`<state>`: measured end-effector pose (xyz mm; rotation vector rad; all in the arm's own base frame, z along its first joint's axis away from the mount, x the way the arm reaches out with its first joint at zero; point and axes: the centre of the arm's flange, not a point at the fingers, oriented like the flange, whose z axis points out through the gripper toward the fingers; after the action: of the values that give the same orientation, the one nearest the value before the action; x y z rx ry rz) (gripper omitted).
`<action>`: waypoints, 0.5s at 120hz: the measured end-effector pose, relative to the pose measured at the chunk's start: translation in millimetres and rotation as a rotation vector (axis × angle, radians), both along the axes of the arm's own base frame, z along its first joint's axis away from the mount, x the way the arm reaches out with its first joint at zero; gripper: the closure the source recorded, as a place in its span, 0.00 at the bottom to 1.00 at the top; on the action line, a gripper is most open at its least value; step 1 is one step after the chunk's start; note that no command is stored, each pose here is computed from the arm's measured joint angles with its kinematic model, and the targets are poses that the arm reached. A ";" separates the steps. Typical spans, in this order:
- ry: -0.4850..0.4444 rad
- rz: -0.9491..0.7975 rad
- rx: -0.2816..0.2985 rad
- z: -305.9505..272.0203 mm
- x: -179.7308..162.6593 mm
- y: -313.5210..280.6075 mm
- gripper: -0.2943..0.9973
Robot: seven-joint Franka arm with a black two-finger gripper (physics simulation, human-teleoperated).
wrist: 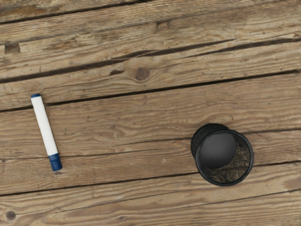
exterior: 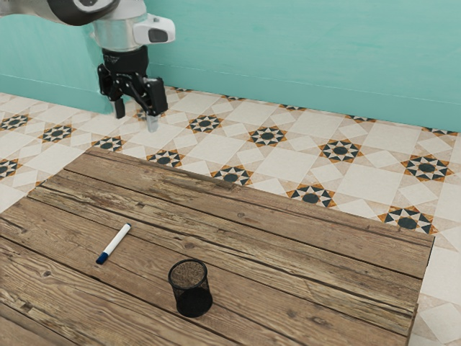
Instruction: Put the marker into the pen holder.
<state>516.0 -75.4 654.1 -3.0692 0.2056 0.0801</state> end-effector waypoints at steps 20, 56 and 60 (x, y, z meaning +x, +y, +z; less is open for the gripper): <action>-0.098 0.142 0.002 0.3 11.5 58.3 0.23; 0.083 0.304 0.014 -181.5 -6.2 114.5 0.23; 0.096 0.336 0.006 -207.5 -13.8 127.4 0.23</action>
<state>502.2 52.0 446.6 -3.0625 -0.3071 0.2435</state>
